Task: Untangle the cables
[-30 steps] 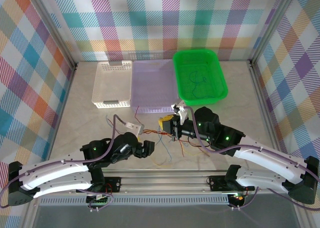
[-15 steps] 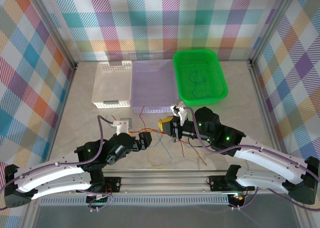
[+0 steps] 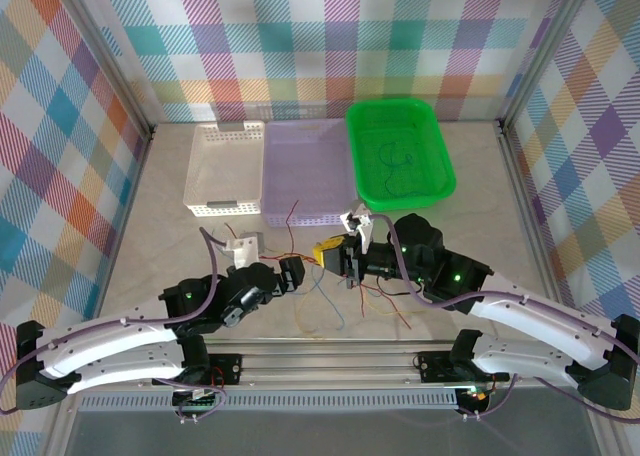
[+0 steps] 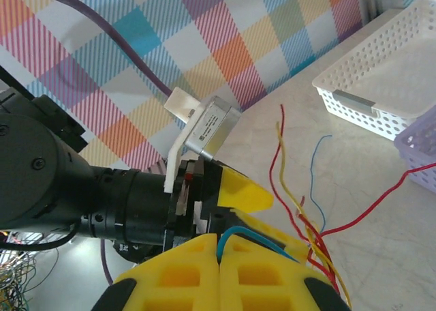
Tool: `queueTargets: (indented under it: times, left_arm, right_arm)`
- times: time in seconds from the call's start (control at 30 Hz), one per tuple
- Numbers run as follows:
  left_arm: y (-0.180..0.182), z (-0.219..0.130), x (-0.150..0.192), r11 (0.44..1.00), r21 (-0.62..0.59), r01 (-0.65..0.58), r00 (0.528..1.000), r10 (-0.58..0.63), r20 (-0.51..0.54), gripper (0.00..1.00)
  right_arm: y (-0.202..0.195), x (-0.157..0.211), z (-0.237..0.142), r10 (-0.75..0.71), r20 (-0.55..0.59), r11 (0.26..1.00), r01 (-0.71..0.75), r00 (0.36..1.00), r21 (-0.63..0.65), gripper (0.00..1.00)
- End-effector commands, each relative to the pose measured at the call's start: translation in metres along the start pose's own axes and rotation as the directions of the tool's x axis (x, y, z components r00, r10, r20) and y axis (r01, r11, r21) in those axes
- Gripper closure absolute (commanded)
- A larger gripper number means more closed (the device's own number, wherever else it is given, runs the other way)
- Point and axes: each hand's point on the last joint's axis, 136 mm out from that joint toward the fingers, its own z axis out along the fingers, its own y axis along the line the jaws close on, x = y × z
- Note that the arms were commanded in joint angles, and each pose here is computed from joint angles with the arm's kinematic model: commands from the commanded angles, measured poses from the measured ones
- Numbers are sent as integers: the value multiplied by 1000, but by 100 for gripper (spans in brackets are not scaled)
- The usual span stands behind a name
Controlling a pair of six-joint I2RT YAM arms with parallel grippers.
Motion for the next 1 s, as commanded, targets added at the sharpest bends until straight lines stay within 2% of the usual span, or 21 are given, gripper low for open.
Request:
queueTargets:
  times: [0.0,0.27,0.47,0.57,0.73,0.9,0.97]
  left_arm:
    - [8,-7,-12,990,17,138,988,-139,73,0]
    - [-6,-5,-11,920,113,375,923,-382,50,0]
    - [-5,5,3,884,82,459,887,-461,1,1]
    - [0,5,4,877,65,476,878,-478,13,7]
    - [1,5,0,867,69,493,868,-496,32,25]
    - [-4,9,2,871,71,487,872,-490,25,37]
    - [-5,10,2,873,69,483,874,-485,25,47]
  right_arm:
    - [12,-13,-6,5,65,998,-1,998,-64,100]
    - [17,-13,-2,36,88,993,-25,995,-116,100]
    - [23,-15,-4,57,113,986,-39,992,-161,100]
    - [27,-13,-3,59,108,981,-38,992,-190,100]
    - [33,-11,-4,63,102,973,-38,993,-228,100]
    - [37,-8,-3,61,82,967,-38,995,-253,100]
    - [38,-7,-3,61,76,966,-40,995,-256,100]
